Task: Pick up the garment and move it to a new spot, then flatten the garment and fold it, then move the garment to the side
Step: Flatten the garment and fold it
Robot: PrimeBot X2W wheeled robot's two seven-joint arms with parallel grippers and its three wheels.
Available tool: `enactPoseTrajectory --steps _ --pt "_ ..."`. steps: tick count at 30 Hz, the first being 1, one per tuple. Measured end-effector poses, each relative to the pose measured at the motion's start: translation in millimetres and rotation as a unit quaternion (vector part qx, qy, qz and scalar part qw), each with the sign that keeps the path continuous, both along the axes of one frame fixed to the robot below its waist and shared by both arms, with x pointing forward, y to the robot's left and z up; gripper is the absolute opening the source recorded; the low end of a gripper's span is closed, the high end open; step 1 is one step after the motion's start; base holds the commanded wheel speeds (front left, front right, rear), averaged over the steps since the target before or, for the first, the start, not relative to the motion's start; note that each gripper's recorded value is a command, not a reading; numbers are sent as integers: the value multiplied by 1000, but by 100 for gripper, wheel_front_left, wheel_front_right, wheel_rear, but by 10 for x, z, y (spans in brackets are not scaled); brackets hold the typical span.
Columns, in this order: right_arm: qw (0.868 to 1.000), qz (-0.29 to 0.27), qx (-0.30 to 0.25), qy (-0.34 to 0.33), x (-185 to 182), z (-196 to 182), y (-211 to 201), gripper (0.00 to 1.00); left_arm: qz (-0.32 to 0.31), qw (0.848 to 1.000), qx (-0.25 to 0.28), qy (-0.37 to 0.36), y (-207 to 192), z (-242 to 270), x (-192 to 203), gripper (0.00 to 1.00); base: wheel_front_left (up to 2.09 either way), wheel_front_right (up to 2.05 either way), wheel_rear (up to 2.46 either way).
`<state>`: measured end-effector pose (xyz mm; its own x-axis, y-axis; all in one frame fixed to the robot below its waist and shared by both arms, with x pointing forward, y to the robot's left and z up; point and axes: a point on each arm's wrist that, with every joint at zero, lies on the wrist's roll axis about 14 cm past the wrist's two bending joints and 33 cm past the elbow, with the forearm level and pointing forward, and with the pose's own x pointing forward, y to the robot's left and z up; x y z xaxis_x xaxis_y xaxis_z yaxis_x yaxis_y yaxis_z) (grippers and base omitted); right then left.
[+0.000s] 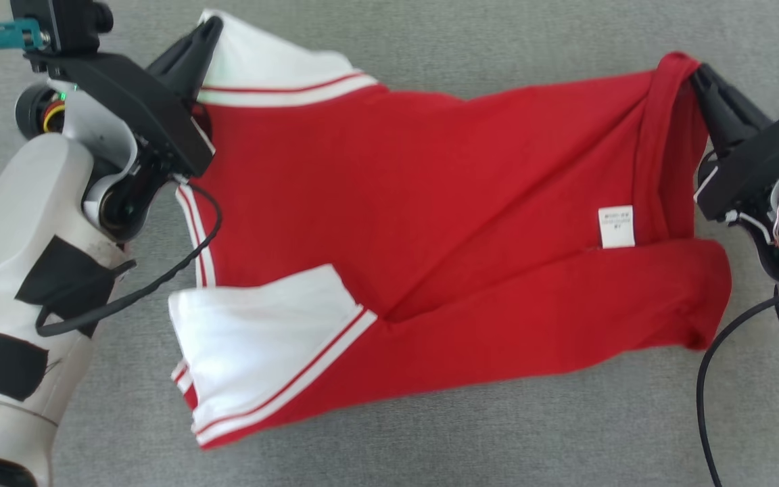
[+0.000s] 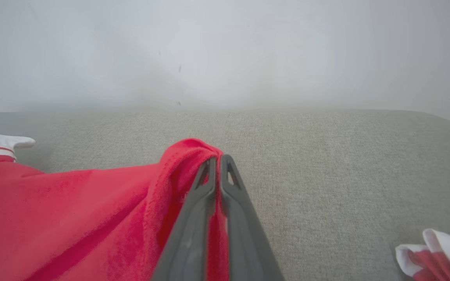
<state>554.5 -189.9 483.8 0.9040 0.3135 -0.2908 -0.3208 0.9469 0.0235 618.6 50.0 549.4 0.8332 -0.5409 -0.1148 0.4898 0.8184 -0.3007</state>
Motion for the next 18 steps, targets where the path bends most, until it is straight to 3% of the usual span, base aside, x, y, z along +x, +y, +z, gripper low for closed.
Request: enactPoseTrajectory --steps 9,15,18 --pt "998 53 2 -25 -12 25 247 0 -15 998 -35 -58 -55 299 -118 0 0 0 0" --pt "993 115 -36 1 -407 -304 276 0 -32 995 -62 -74 5 136 -405 0 0 0 0" --pt "986 150 -67 15 -647 -505 221 0 -53 994 -75 -59 7 -79 -765 0 0 0 0"
